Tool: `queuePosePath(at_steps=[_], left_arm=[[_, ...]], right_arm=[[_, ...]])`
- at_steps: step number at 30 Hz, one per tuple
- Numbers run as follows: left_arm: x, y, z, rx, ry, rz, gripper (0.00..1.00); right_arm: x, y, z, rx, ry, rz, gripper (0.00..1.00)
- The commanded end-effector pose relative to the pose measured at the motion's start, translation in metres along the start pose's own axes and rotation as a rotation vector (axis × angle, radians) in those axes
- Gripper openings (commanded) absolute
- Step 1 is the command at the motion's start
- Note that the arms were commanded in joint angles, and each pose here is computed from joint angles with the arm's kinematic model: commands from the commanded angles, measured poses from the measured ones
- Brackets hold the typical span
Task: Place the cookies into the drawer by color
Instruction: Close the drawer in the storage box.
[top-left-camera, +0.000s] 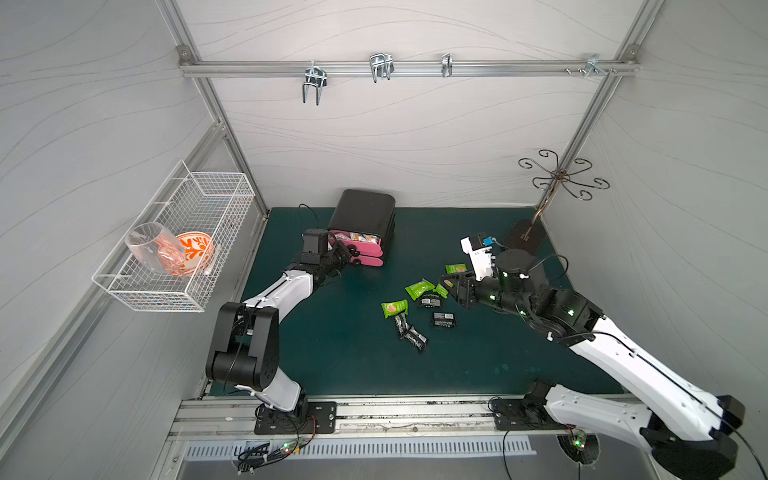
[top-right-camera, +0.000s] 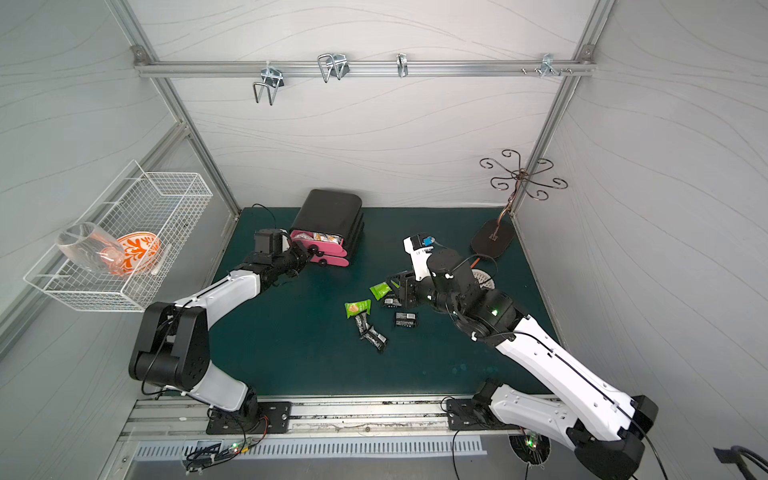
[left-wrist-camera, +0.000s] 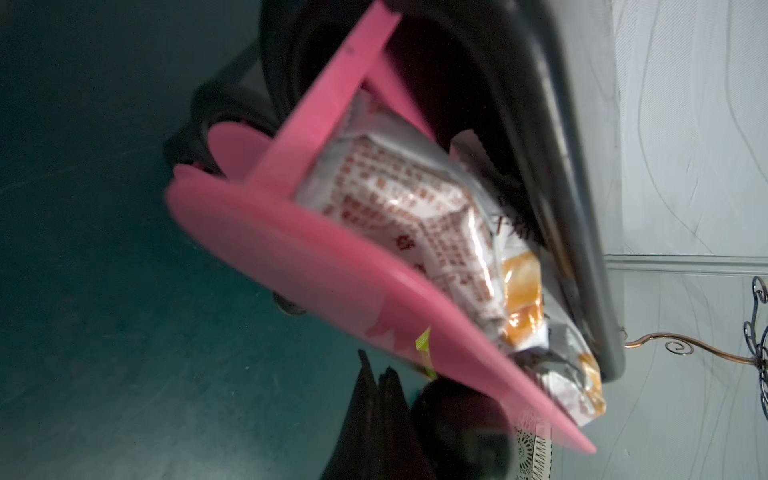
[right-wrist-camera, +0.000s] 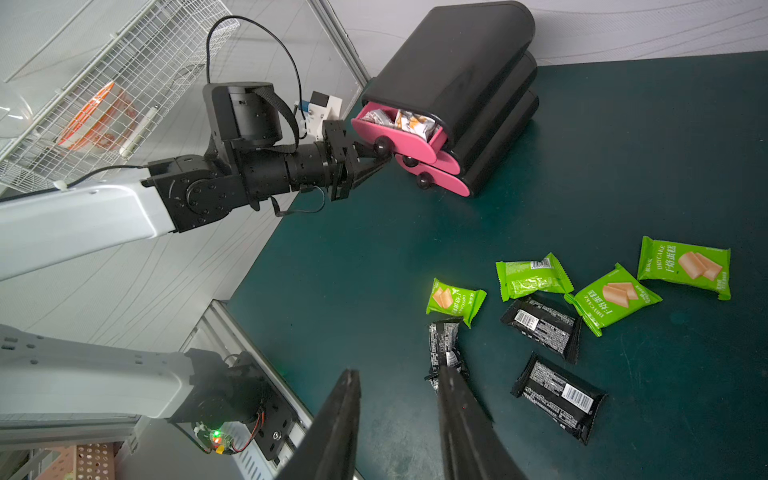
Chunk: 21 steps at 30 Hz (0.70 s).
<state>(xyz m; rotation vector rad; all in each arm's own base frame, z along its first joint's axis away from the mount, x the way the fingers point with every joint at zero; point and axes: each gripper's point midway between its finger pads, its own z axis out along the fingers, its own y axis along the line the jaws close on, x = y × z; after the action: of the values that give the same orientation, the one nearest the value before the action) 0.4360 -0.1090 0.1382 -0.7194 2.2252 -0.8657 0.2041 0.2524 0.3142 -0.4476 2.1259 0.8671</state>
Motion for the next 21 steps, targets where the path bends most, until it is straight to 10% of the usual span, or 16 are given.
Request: queuePosePath(at_steps=[1,21], left_arm=[[-0.025,-0.036,0.002,0.099,-0.063,0.028,0.0],[-0.033,-0.074,0.021,0.308,-0.001,0.017,0.01]], right_arm=[[0.008,-0.007,-0.001,0.022,0.016,0.013,0.36],[0.02,-0.009,0.005,0.014,0.054,0.04,0.37]])
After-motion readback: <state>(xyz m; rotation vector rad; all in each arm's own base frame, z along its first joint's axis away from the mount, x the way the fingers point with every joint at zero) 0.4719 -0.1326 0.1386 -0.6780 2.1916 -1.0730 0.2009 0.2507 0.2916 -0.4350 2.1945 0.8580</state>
